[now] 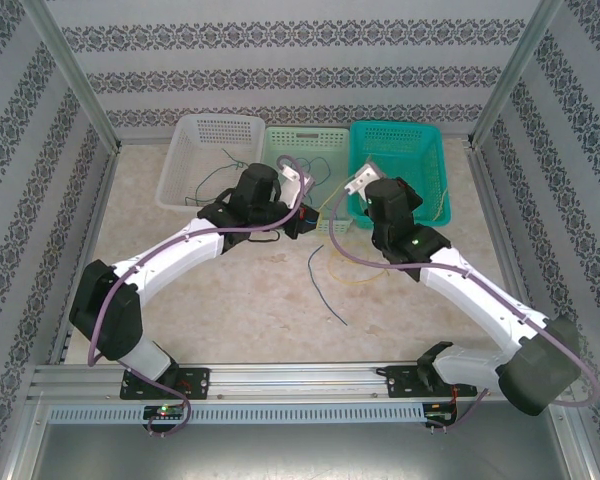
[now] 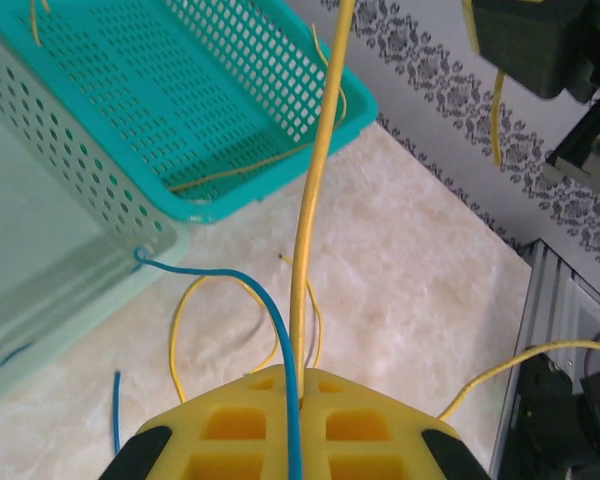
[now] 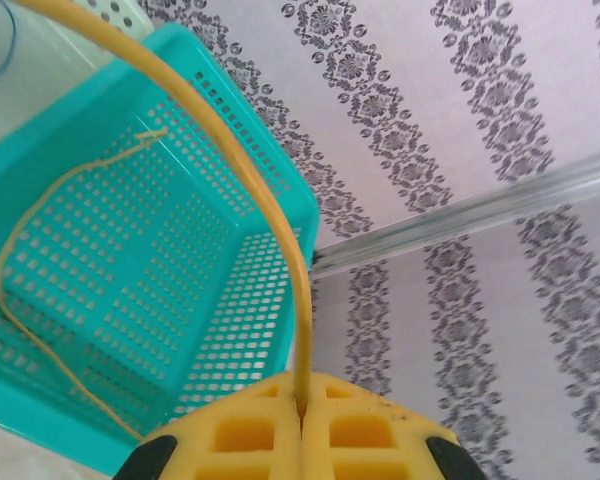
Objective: Untangle the cables
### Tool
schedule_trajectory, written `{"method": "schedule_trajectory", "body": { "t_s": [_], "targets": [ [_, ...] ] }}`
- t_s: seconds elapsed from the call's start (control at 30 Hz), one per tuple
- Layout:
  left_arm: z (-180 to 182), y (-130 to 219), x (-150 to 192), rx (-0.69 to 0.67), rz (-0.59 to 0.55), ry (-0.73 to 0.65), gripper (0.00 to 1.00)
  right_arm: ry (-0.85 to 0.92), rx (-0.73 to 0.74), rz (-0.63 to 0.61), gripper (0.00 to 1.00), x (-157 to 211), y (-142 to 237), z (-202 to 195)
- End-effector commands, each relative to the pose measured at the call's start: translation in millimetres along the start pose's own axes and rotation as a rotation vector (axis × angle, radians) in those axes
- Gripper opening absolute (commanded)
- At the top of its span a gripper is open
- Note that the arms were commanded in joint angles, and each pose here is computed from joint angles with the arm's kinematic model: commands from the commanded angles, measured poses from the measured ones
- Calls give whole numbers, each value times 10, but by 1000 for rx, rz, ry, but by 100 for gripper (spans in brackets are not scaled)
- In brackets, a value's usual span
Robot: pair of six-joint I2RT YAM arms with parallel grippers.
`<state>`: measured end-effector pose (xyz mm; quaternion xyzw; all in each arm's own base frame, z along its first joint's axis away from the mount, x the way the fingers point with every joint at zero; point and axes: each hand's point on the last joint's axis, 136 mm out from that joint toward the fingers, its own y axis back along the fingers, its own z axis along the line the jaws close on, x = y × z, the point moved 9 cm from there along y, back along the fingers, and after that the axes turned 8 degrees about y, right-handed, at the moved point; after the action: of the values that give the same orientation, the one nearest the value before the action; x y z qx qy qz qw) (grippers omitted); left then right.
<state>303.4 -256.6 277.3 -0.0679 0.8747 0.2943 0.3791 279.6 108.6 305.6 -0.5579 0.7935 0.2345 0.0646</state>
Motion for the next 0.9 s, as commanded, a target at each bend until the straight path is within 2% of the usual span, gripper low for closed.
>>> {"method": "schedule_trajectory", "body": {
  "t_s": [0.0,0.1,0.33,0.43,0.47,0.53,0.57,0.6,0.87],
  "targets": [
    [13,70,-54,13,28,-26,0,73,102,-49,0,-37,118,-165],
    [25,82,-68,8,28,-24,0,44,93,-82,0,-35,180,-163],
    [22,83,-87,10,21,-23,2,-349,-114,-193,0,43,314,-357],
    [20,109,-80,0,12,-24,17,-455,-180,-131,0,138,250,-365],
    [21,126,-89,-11,2,-25,28,-467,-202,-107,0,162,230,-335],
    [26,160,-87,-40,-17,-27,62,-475,-224,-63,0,208,201,-262],
    [24,178,-85,-51,-24,-30,90,-487,-235,-45,0,232,195,-229],
    [30,210,-89,-76,-40,-35,100,-508,-244,-31,0,259,196,-203],
    [40,427,-82,-205,-120,-97,100,-677,-376,10,0,447,264,67]
  ]
}}
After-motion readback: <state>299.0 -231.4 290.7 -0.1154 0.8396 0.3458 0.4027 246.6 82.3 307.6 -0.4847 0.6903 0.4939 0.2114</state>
